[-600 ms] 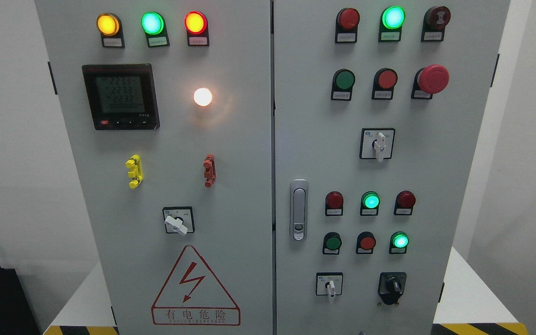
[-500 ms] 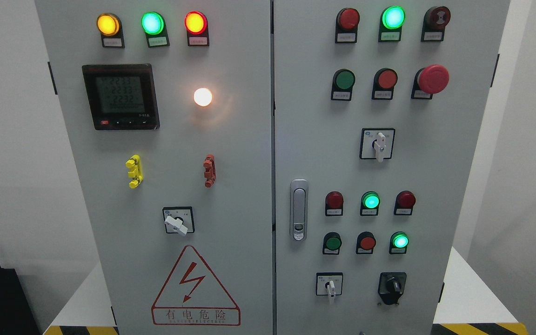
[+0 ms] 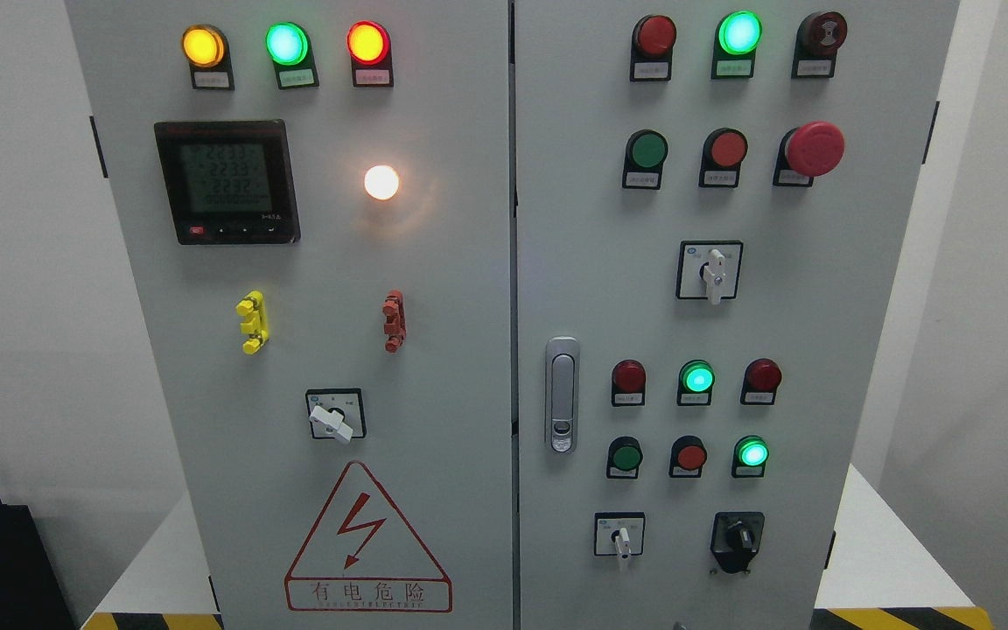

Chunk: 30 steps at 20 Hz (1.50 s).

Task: Release door handle

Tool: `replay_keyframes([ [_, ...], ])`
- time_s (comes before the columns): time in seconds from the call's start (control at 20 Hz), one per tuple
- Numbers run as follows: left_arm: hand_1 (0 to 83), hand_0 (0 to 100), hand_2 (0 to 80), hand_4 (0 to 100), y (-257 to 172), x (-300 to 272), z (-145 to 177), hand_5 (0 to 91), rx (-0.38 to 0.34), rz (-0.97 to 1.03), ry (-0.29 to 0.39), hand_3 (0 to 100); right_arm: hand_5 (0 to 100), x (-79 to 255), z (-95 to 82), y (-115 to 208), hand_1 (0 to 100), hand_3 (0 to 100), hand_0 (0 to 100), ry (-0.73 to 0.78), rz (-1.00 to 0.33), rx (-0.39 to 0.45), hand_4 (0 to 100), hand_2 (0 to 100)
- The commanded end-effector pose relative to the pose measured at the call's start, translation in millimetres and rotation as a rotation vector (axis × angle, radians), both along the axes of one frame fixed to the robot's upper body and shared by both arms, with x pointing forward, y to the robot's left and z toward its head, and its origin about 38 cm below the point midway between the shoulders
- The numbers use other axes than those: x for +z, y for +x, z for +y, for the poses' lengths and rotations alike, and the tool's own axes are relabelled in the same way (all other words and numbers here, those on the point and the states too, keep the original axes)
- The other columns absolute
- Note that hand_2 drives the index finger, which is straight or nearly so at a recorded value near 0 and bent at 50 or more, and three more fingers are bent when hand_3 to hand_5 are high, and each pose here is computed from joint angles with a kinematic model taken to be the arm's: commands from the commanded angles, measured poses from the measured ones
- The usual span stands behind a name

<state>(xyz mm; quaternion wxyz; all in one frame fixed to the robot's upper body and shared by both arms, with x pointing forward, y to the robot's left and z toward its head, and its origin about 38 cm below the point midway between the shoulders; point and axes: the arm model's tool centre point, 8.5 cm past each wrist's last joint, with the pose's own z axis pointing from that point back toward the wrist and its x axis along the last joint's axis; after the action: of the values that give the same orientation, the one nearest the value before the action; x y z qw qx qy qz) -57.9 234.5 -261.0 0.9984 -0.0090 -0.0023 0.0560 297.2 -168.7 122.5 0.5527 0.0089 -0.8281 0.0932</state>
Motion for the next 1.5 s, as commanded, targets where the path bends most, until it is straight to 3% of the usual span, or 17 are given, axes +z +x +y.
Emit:
replay_keyframes([
  [0.0, 38.9, 12, 0.0, 0, -6.9, 1.0, 0.5, 0.0, -0.013, 0.020, -0.001, 0, 32, 22.2, 0.2, 7.1, 27, 51, 46, -0.175, -0.217, -0.093, 43, 0],
  [0.05, 38.9, 12, 0.0, 0, -6.9, 1.0, 0.5, 0.0, -0.013, 0.020, -0.001, 0, 41, 31.3, 3.5, 9.8, 29, 56, 46, -0.217, -0.291, -0.125, 49, 0],
  [0.15, 38.9, 12, 0.0, 0, -6.9, 1.0, 0.5, 0.0, -0.015, 0.021, -0.001, 0, 77, 50.3, 13.0, 13.8, 37, 79, 42, -0.285, -0.416, -0.203, 73, 0],
  [0.3, 38.9, 12, 0.0, 0, -6.9, 1.0, 0.5, 0.0, -0.013, 0.020, -0.001, 0, 94, 66.7, 31.0, 17.3, 41, 92, 37, -0.432, -0.545, -0.275, 89, 0],
  [0.45, 38.9, 12, 0.0, 0, -6.9, 1.0, -0.5, 0.0, -0.013, 0.020, -0.003, 0, 97, 72.3, 49.4, 25.5, 43, 96, 34, -0.638, -0.601, -0.351, 93, 0],
  [0.55, 38.9, 12, 0.0, 0, -6.9, 1.0, -0.5, 0.0, -0.013, 0.020, -0.003, 0, 98, 80.5, 62.6, 30.7, 44, 100, 33, -0.692, -0.606, -0.403, 100, 0],
  [0.75, 38.9, 12, 0.0, 0, -6.9, 1.0, -0.5, 0.0, -0.013, 0.020, -0.003, 0, 100, 92.4, 76.4, 46.5, 43, 100, 31, -0.798, -0.573, -0.488, 100, 0],
  [1.45, 38.9, 12, 0.0, 0, -6.9, 1.0, -0.5, 0.0, -0.013, 0.020, -0.003, 0, 100, 106.1, 90.4, 80.4, 39, 100, 34, -0.942, -0.434, -0.475, 100, 0],
])
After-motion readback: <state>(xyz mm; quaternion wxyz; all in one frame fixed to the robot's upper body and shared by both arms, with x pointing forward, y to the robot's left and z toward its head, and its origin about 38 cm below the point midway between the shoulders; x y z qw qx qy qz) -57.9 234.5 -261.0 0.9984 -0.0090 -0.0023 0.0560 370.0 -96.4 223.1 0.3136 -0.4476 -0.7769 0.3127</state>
